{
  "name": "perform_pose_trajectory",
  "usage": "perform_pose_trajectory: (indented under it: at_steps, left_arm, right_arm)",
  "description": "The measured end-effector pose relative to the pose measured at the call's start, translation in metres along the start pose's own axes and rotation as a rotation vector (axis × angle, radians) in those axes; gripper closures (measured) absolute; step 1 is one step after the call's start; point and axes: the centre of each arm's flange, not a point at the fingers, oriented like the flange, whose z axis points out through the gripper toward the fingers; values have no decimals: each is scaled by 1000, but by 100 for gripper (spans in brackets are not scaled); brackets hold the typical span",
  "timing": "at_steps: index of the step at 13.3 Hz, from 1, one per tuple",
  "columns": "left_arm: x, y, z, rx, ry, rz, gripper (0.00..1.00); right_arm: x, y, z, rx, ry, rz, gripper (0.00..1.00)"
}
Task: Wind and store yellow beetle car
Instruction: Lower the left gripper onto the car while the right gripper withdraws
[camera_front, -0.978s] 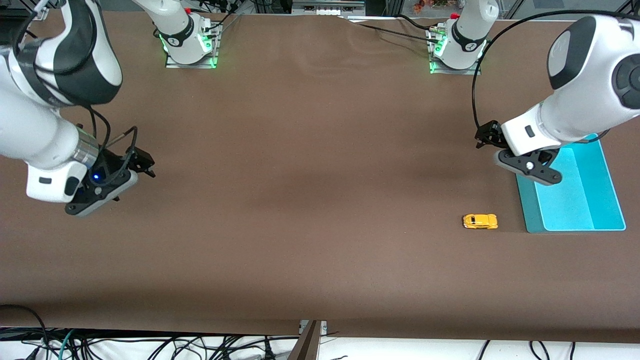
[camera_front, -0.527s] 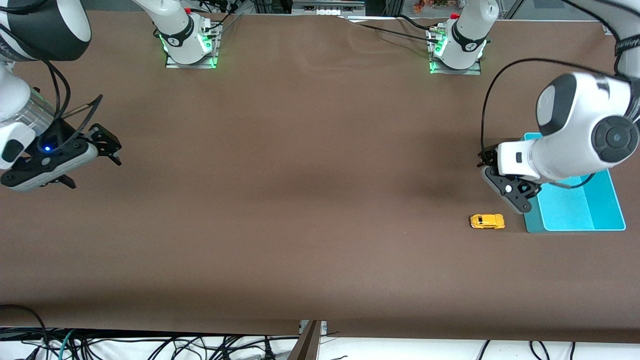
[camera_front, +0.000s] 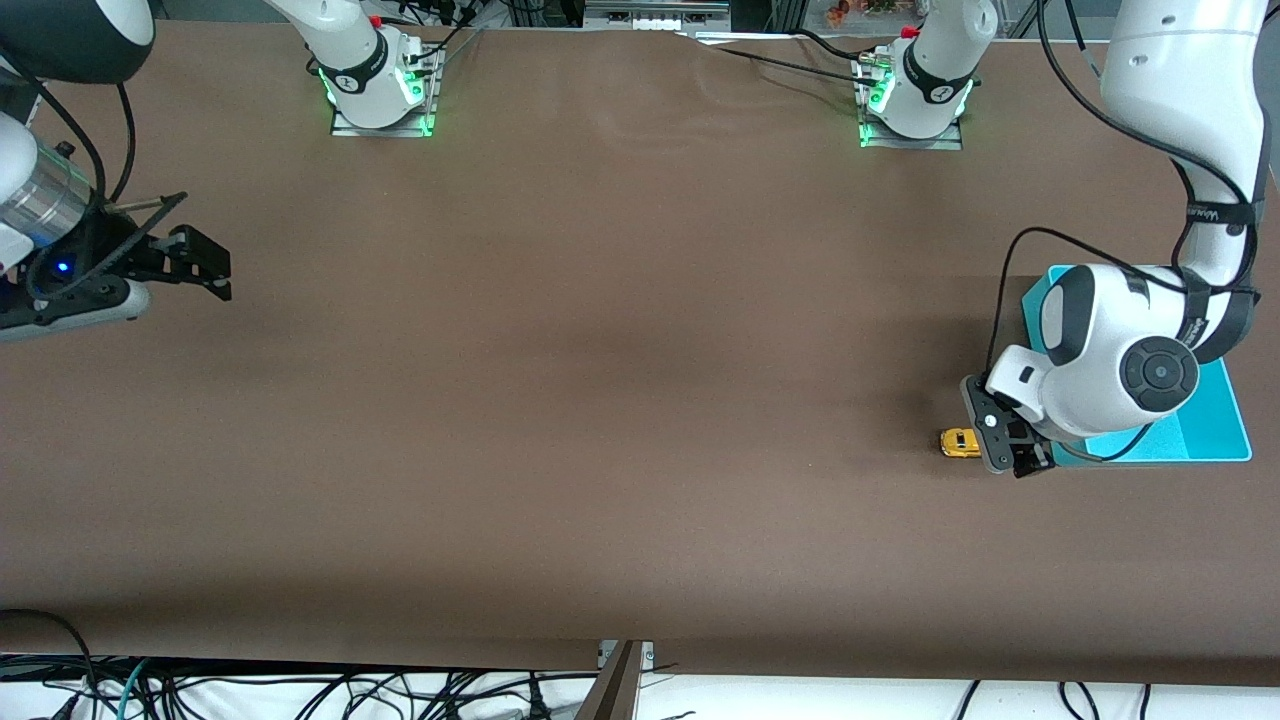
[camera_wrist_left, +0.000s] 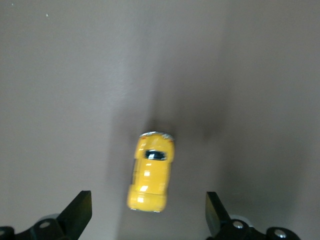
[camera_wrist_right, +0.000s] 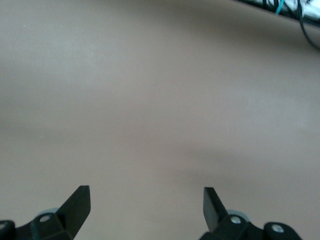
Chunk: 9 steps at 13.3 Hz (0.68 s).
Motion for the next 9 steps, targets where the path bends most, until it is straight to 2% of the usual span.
perform_pose_trajectory:
  at_steps: [2,9]
  left_arm:
    - [-12,-7,21,30,9,49,0]
    - [-13,0,77,-29,11,72,0]
  right_arm:
    - [-7,3,-3,1,-15,17,0]
    - [-9,15,13,3,-51,48,0]
